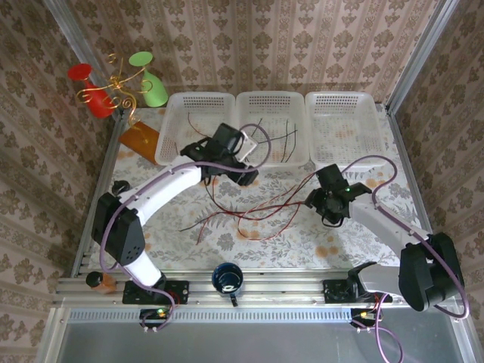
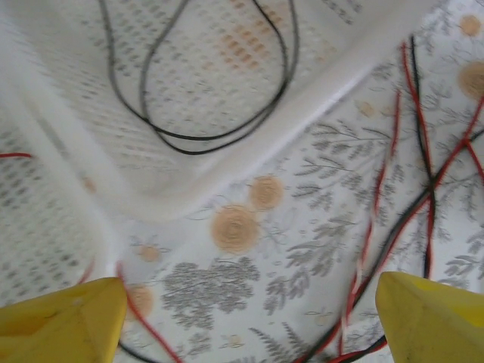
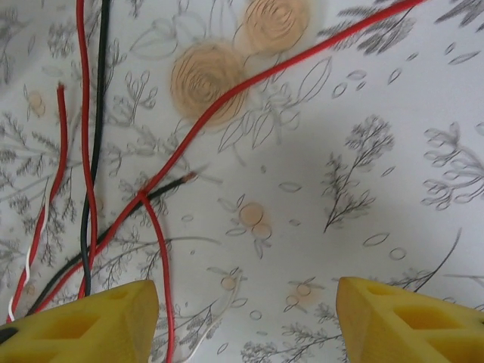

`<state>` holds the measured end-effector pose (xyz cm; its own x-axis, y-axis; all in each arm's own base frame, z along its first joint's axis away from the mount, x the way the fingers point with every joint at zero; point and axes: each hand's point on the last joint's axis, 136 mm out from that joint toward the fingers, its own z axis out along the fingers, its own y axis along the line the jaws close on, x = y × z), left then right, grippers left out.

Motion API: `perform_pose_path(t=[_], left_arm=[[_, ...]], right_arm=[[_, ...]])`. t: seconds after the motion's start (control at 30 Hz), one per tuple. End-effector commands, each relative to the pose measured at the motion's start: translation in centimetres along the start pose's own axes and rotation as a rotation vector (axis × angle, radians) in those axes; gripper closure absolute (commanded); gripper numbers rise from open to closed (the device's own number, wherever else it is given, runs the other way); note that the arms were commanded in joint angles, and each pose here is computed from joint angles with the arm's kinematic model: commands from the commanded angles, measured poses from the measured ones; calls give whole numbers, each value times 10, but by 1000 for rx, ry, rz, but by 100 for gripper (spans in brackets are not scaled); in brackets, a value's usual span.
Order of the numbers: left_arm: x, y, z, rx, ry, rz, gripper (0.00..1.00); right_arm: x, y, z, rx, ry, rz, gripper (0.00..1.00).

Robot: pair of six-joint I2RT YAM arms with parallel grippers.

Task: Untangle the cables
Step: Untie the cable.

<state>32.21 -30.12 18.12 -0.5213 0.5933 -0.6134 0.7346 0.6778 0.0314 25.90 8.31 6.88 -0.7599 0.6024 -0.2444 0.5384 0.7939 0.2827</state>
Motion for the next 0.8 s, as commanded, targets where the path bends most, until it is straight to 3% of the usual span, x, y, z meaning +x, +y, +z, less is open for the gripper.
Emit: perform_pose_path(t=[0.0, 0.17, 0.43, 0.77], left_arm=[[-10, -26, -5, 57, -78, -23, 15], [-1, -42, 3, 87, -93, -56, 16], [9, -42, 0, 78, -92, -48, 16], [18, -39, -6, 62, -107, -81, 17]], right_arm=[[6, 1, 6, 25, -8, -6, 41], [9, 18, 13, 6, 6, -93, 60], [21, 40, 31, 63, 59, -242, 62], [33, 52, 51, 115, 63, -296, 68]])
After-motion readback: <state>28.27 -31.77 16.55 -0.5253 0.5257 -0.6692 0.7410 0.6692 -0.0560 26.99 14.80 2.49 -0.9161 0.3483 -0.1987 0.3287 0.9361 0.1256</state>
